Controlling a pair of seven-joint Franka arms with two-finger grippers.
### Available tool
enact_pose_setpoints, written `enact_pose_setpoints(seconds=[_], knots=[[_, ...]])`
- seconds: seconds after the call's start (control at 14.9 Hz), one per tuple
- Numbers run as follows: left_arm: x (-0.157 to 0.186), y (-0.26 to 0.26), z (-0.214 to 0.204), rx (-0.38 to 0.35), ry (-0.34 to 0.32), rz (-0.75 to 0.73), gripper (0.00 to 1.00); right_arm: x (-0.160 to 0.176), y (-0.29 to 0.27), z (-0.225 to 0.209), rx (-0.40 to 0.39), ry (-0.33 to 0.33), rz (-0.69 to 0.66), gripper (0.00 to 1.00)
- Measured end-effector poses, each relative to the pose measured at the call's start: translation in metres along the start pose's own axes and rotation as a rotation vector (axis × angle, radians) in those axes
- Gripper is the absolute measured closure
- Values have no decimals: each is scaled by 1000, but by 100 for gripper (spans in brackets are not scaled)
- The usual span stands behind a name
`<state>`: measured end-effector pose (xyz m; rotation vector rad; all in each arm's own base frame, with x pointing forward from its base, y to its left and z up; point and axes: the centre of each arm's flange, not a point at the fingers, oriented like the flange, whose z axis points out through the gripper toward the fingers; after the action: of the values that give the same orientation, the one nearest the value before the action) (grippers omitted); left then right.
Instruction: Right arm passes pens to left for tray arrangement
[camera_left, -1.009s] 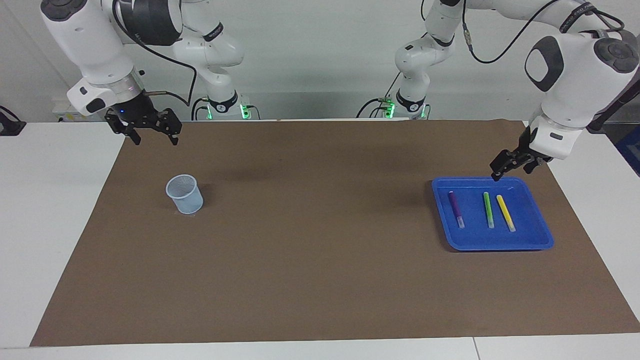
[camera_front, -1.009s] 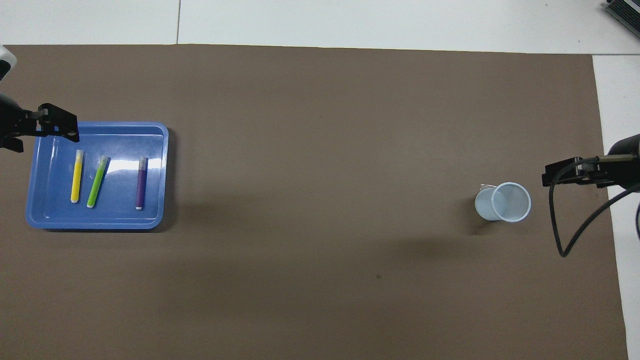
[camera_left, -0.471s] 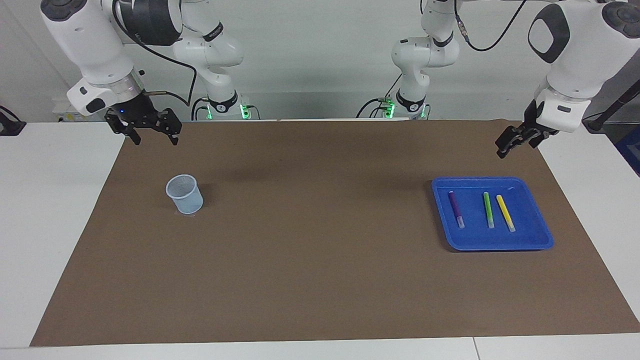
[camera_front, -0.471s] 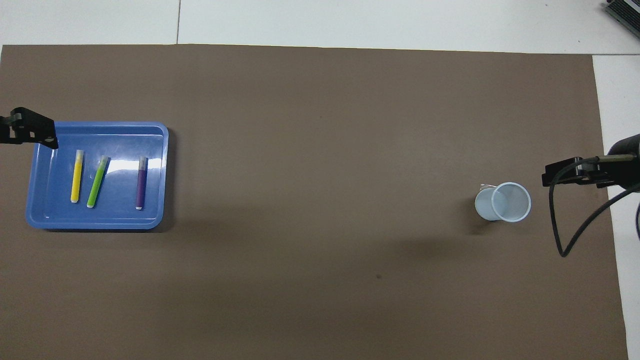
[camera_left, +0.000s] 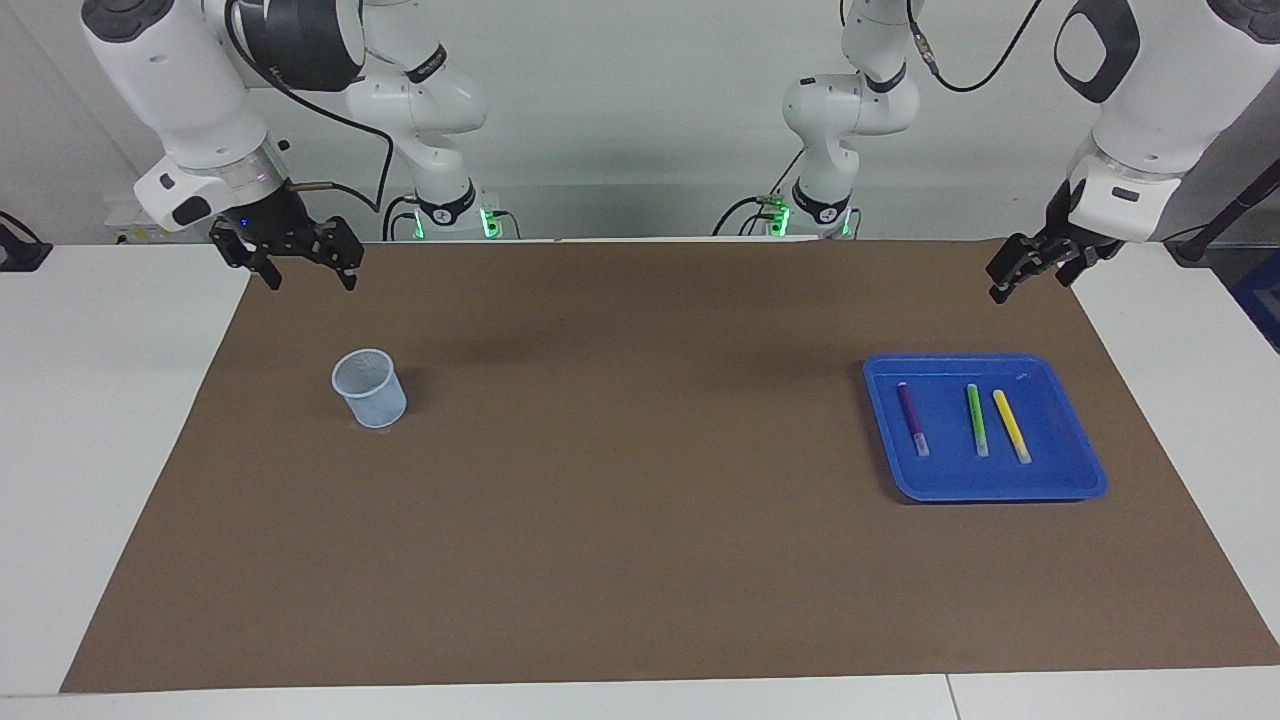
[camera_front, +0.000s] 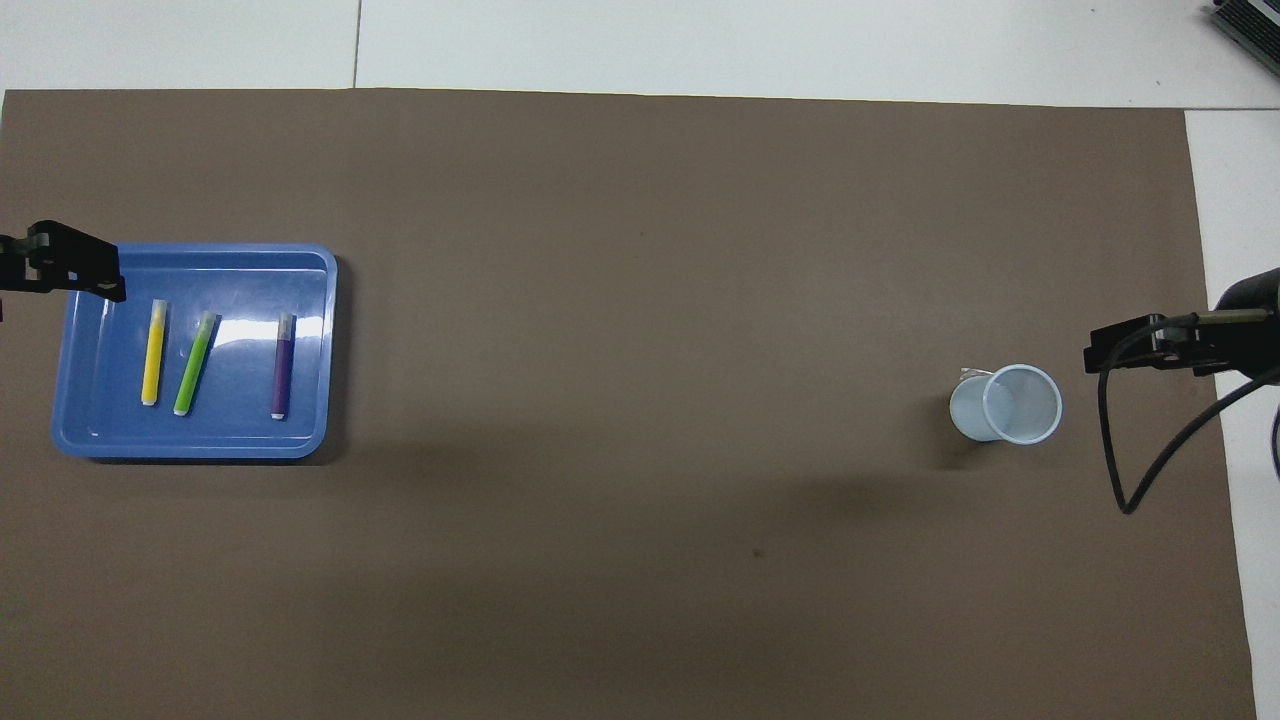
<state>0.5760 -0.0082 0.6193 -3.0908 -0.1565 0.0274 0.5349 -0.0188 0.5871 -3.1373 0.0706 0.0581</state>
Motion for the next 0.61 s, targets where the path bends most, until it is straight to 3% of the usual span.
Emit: enact_pose_setpoints(seconds=[0.61], knots=[[-8, 24, -9, -35, 11, 79, 0, 0, 0, 0, 0, 0, 0, 0]])
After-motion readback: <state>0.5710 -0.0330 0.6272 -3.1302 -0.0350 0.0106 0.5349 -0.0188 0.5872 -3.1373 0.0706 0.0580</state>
